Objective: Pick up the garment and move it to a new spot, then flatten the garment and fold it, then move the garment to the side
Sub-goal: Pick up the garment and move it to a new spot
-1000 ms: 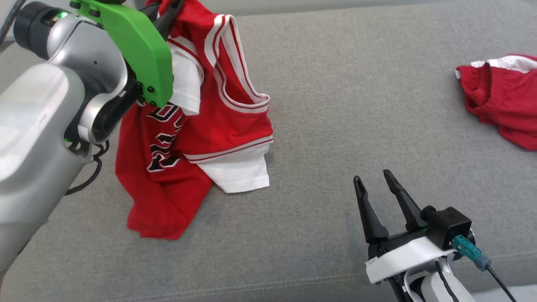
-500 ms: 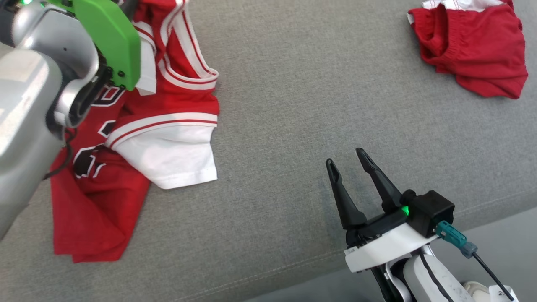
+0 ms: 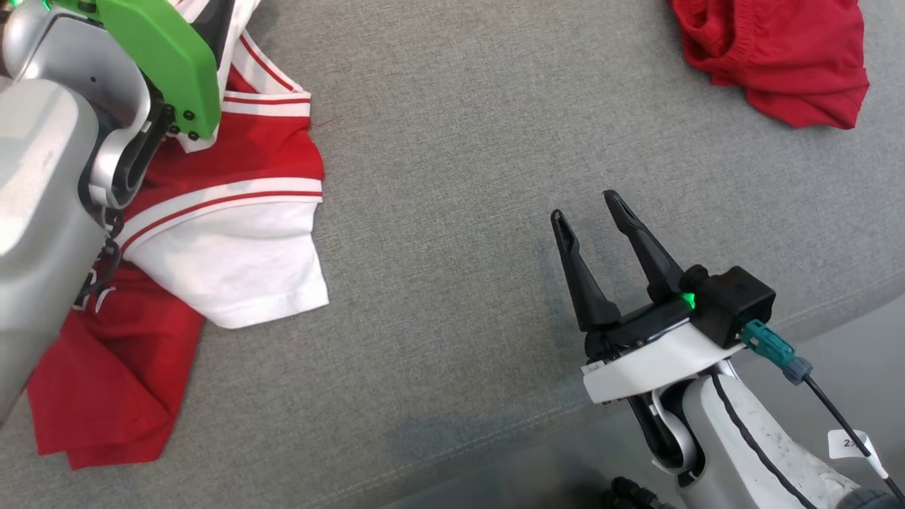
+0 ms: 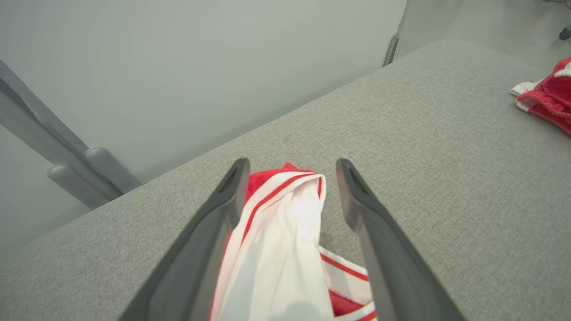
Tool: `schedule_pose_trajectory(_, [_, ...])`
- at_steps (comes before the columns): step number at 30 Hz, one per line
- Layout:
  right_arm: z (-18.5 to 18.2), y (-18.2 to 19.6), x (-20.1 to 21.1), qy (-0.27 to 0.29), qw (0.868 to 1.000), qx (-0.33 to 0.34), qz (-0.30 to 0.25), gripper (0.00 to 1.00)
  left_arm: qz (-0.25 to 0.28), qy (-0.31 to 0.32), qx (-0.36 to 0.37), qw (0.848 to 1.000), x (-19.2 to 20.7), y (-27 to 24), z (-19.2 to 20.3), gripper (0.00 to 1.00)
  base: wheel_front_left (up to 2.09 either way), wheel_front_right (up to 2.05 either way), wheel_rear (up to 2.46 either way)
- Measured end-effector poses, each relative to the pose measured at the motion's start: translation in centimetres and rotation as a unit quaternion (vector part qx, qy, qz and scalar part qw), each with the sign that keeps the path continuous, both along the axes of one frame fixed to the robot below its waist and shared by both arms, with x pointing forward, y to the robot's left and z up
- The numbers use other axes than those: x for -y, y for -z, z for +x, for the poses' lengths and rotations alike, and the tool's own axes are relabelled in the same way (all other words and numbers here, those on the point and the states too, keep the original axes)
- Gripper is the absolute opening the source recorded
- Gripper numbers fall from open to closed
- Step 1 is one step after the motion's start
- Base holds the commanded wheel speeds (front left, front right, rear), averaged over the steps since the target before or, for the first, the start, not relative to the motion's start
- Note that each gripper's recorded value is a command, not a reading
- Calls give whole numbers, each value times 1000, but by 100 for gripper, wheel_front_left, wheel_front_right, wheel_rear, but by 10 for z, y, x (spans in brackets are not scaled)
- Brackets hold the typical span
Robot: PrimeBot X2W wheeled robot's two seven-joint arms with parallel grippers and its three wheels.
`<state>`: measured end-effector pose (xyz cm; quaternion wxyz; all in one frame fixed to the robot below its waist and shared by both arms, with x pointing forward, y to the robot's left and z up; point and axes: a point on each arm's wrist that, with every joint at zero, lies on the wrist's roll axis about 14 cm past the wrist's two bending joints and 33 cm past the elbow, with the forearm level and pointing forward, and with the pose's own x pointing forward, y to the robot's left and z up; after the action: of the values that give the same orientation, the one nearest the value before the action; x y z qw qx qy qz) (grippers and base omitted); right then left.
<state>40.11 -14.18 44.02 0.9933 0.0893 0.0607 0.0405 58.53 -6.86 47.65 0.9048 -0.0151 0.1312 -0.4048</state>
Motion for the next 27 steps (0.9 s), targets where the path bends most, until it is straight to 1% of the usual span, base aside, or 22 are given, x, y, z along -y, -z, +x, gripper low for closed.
schedule_pose_trajectory(7, [7,-1,-10,-28,1000,7,-5,100,-22,-29,-13,999,-16,-4,-13,100,0,0,0])
schedule_pose_trajectory(10, [7,0,-19,-45,999,6,-3,100,-33,-51,-4,998,-31,-16,-17,100,0,0,0])
schedule_pose_trajectory(14, [3,6,-37,-83,997,-2,-2,100,-54,-93,11,994,-56,-32,-26,100,0,0,0])
schedule_pose_trajectory(18, [5,5,-60,-124,992,-9,5,100,-77,-130,6,989,-80,-35,-47,100,0,0,0])
schedule_pose_trajectory(22, [9,7,-78,-158,987,-27,5,100,-120,-171,-34,977,-96,-24,-79,100,0,0,0])
schedule_pose_trajectory(24, [11,10,-85,-173,984,-40,-1,100,-126,-187,-40,973,-105,-18,-94,100,0,0,0])
schedule_pose_trajectory(27, [15,13,-95,-187,981,-58,7,100,-137,-214,-42,966,-119,-15,-113,100,0,0,0])
